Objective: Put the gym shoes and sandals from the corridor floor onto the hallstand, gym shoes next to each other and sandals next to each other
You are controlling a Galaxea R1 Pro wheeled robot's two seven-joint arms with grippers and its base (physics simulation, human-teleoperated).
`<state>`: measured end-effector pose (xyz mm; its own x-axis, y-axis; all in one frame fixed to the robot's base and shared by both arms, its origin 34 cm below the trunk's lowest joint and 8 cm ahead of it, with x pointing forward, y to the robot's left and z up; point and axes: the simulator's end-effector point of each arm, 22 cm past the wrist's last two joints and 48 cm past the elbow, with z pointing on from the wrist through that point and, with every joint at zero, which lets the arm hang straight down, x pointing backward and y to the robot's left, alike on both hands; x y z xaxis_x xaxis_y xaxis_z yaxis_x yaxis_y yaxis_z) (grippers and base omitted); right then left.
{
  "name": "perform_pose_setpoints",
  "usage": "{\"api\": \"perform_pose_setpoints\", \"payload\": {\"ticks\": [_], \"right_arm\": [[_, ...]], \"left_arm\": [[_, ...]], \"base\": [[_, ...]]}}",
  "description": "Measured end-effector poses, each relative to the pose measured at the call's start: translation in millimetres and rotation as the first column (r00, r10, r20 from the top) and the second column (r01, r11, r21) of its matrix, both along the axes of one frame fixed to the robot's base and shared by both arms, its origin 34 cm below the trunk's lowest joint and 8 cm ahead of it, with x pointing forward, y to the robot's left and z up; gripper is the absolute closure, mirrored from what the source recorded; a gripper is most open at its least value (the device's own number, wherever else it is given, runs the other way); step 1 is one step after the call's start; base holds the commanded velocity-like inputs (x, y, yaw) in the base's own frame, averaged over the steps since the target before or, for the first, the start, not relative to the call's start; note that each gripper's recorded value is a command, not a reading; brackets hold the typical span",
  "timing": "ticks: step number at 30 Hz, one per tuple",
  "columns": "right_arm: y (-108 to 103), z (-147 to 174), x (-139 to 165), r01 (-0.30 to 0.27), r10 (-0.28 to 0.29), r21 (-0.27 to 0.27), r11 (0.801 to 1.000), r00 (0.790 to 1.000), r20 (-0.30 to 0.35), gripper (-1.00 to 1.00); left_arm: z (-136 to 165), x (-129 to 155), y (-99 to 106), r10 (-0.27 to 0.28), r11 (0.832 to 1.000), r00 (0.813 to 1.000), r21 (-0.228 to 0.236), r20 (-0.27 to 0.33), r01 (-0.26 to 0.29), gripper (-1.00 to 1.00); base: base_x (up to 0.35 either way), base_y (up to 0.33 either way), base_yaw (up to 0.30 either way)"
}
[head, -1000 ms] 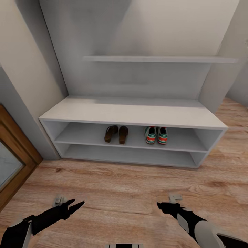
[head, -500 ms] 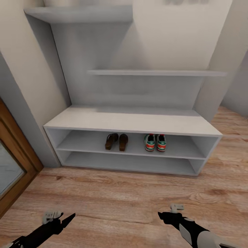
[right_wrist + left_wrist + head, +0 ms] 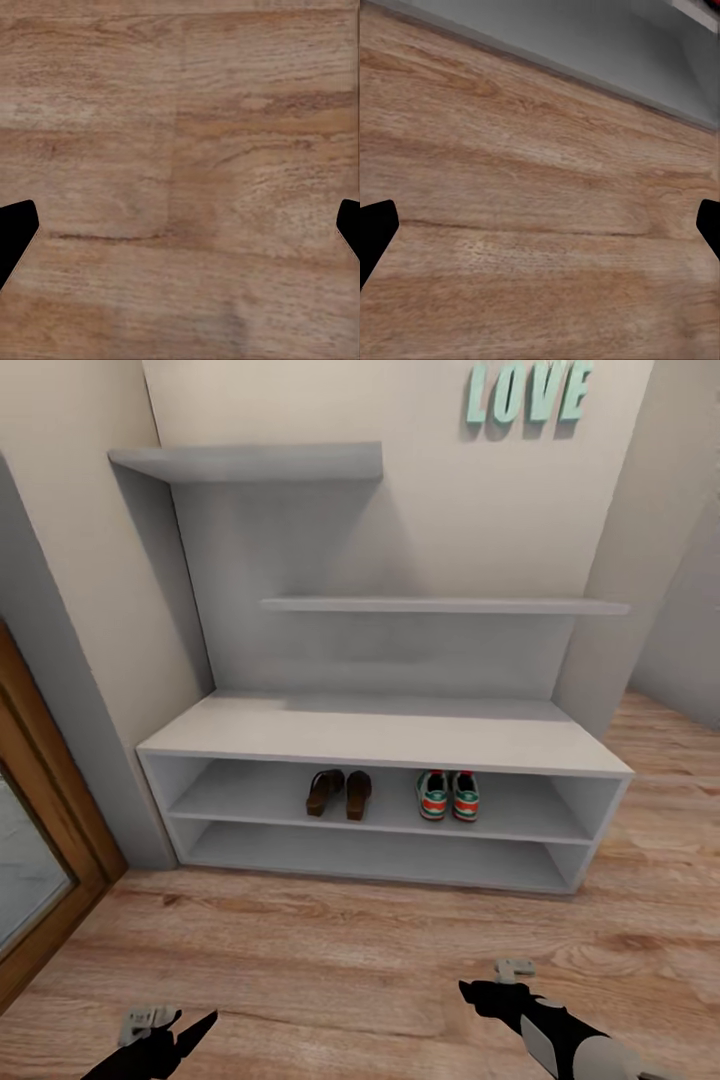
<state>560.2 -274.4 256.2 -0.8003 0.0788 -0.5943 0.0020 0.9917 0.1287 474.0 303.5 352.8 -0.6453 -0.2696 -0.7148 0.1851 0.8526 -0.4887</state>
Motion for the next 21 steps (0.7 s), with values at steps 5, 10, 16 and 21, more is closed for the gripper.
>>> {"api": "perform_pose_setpoints", "payload": {"ticks": [5, 10, 16, 21], "right_arm": [[0, 13, 6, 0.0, 0.0, 0.0, 1.0, 1.0, 0.026, -1.0], [0, 27, 12, 0.0, 0.0, 0.0, 1.0, 0.999, 0.054, -1.0], [0, 44, 20, 0.0, 0.0, 0.0, 1.0, 0.996, 0.087, -1.0], [0, 59, 25, 0.0, 0.0, 0.0, 1.0, 0.994, 0.111, -1.0]], "left_arm": [[9, 2, 0, 0.002, 1.0, 1.0, 0.0, 0.021, -0.002, -1.0], [19, 5, 0, 0.006, 1.0, 0.999, 0.003, 0.045, -0.007, -1.0], [31, 11, 4, 0.023, 1.0, 0.997, 0.015, 0.072, -0.024, -1.0], [42, 14, 4, 0.025, 1.0, 0.995, 0.016, 0.095, -0.027, -1.0]], "base": [[0.0, 0.0, 0.0], [0.0, 0.0, 0.0], [0.0, 0.0, 0.0], [0.0, 0.0, 0.0]]}}
